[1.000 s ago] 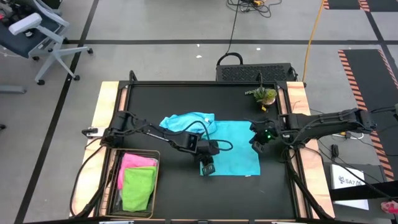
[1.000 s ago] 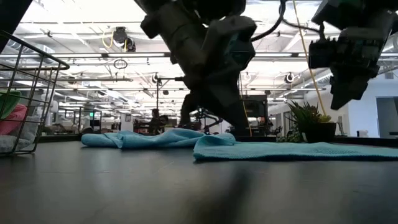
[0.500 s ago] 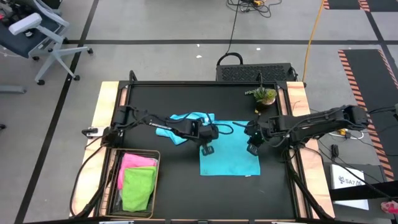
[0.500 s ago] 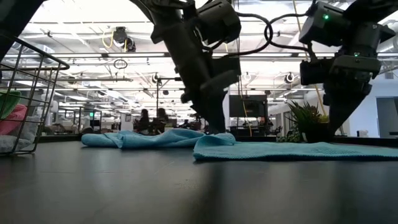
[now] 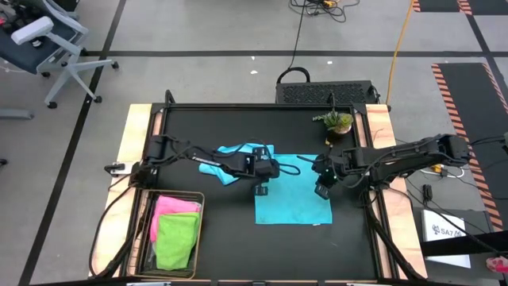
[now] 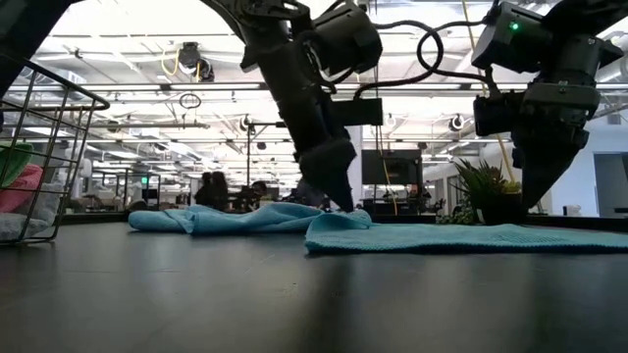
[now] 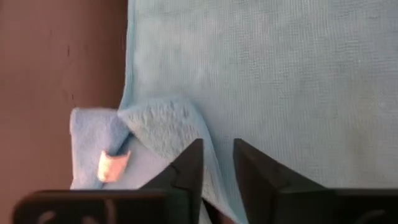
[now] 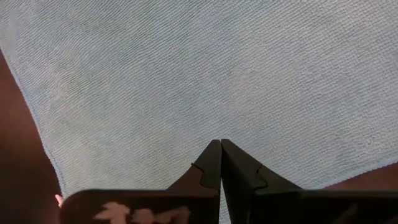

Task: Fold microfiber towels
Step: Fold the right blue microfiber cloth

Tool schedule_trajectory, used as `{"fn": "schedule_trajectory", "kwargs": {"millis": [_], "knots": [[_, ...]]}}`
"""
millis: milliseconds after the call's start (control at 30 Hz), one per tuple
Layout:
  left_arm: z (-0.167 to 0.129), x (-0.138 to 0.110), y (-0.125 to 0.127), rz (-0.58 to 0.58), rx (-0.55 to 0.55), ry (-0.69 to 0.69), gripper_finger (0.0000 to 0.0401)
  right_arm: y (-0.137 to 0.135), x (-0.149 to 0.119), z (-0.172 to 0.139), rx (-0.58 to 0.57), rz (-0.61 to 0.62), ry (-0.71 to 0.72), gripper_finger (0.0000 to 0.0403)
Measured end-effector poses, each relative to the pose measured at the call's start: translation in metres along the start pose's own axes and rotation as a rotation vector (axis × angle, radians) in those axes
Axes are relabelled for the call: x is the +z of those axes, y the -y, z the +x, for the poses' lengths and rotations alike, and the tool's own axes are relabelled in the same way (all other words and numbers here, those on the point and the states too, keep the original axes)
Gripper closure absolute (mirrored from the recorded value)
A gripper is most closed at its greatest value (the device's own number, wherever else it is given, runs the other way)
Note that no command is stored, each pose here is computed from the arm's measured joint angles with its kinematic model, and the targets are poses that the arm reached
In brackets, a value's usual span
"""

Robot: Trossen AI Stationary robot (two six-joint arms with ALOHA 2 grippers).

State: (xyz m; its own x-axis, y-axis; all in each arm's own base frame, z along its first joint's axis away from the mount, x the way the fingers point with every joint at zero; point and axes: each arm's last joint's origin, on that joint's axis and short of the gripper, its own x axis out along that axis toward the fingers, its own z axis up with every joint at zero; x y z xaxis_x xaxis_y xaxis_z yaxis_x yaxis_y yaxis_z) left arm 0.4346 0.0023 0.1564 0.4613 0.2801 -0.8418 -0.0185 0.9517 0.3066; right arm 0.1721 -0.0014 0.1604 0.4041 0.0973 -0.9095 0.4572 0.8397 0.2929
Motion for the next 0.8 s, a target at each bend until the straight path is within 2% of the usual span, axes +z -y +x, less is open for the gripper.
{"fn": "schedule_trajectory", "kwargs": {"millis": [100, 200, 400, 667, 800], "knots": [[0.005, -0.003, 0.002, 0.030, 0.001, -0.026, 0.0276, 0.000, 0.001, 0.000, 0.005, 0.018, 0.006, 0.0403], [0.010, -0.005, 0.002, 0.052, 0.062, -0.043, 0.0249, -0.002, 0.002, 0.000, 0.043, 0.019, 0.007, 0.0403], [0.017, -0.008, 0.002, 0.083, 0.129, -0.068, 0.0218, -0.006, 0.005, -0.001, 0.110, 0.015, 0.028, 0.0403], [0.012, 0.000, 0.003, 0.046, 0.175, -0.045, 0.0217, -0.006, 0.005, -0.002, 0.111, 0.024, 0.031, 0.0403], [0.005, 0.010, 0.004, 0.041, 0.207, -0.012, 0.0251, -0.006, 0.005, -0.002, 0.112, 0.028, 0.030, 0.0403]]}}
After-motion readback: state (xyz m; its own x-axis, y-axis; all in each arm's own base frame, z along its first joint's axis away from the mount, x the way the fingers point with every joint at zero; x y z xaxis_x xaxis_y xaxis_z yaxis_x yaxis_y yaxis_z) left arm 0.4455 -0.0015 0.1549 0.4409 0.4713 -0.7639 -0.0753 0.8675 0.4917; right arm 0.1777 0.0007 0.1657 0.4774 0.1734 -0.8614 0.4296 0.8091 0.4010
